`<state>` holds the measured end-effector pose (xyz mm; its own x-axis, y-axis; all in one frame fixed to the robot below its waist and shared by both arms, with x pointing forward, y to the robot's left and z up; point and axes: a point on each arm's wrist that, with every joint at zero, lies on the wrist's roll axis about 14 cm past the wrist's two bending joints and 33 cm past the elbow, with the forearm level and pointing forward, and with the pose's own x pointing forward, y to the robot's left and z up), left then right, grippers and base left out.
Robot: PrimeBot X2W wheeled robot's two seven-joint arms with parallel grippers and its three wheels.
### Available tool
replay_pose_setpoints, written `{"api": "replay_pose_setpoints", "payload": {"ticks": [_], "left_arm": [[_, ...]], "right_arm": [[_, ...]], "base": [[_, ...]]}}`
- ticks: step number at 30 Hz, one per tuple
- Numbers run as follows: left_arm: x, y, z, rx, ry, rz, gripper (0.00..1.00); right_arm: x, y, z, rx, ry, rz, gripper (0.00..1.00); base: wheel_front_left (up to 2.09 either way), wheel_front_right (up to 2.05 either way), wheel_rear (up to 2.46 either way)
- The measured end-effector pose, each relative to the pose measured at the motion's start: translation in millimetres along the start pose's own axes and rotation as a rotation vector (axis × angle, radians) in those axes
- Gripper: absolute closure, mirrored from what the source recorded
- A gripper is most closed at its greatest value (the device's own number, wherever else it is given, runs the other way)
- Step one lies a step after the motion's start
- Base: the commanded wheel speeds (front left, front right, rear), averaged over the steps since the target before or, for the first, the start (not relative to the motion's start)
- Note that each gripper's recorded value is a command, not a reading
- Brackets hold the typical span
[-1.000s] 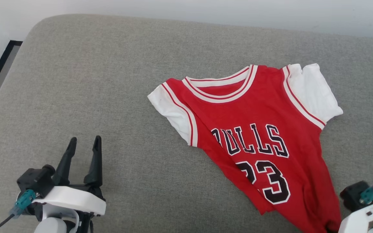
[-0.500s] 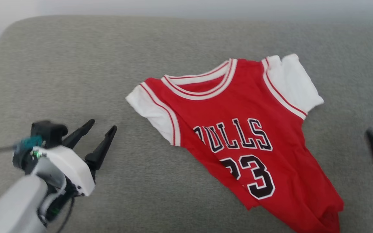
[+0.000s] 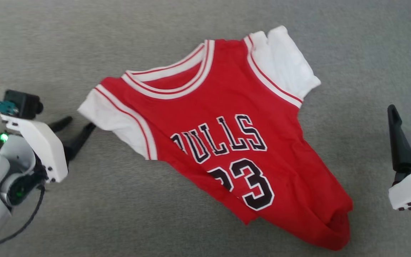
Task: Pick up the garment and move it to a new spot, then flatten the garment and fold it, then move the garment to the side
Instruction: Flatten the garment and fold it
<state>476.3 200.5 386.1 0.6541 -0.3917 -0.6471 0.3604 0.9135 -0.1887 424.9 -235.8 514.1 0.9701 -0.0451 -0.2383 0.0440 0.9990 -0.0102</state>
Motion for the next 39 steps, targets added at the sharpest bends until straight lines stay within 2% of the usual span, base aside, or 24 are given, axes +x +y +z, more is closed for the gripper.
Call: {"api": "replay_pose_setpoints", "payload": {"ticks": [8,14,20,21,22,23,32,39], "left_arm": [[34.7,-26.9,26.6,-0.040,-0.059,-0.109,0.00],[41.1,-55.9,41.3,-0.081,-0.068,-0.207,0.00],[45.8,-63.4,46.6,-0.084,-0.062,-0.239,0.00],[46.4,-64.8,48.3,-0.087,-0.067,-0.244,0.07],[46.7,-66.6,49.6,-0.098,-0.071,-0.251,0.62],[45.8,-71.0,51.9,-0.129,-0.074,-0.269,1.00],[30.7,-69.9,54.6,-0.161,-0.094,-0.269,1.00],[6.4,-50.2,60.2,-0.197,-0.152,-0.213,1.00]], "right_arm": [[-2.3,-13.9,-21.8,0.020,0.045,-0.056,0.00],[-1.6,-8.1,-31.4,0.037,0.067,-0.045,0.00],[0.8,-3.4,-36.5,0.045,0.076,-0.034,0.00],[0.7,-3.7,-37.4,0.046,0.078,-0.035,0.00],[0.7,-3.8,-38.0,0.047,0.079,-0.036,0.00],[0.8,-4.0,-38.9,0.049,0.078,-0.037,0.00],[4.6,3.3,-39.4,0.056,0.078,-0.017,0.00],[10.0,15.1,-36.1,0.054,0.077,0.020,0.00]], "base": [[0.00,0.00,0.00],[0.00,0.00,0.00],[0.00,0.00,0.00],[0.00,0.00,0.00],[0.00,0.00,0.00],[0.00,0.00,0.00],[0.00,0.00,0.00],[0.00,0.00,0.00]]}}
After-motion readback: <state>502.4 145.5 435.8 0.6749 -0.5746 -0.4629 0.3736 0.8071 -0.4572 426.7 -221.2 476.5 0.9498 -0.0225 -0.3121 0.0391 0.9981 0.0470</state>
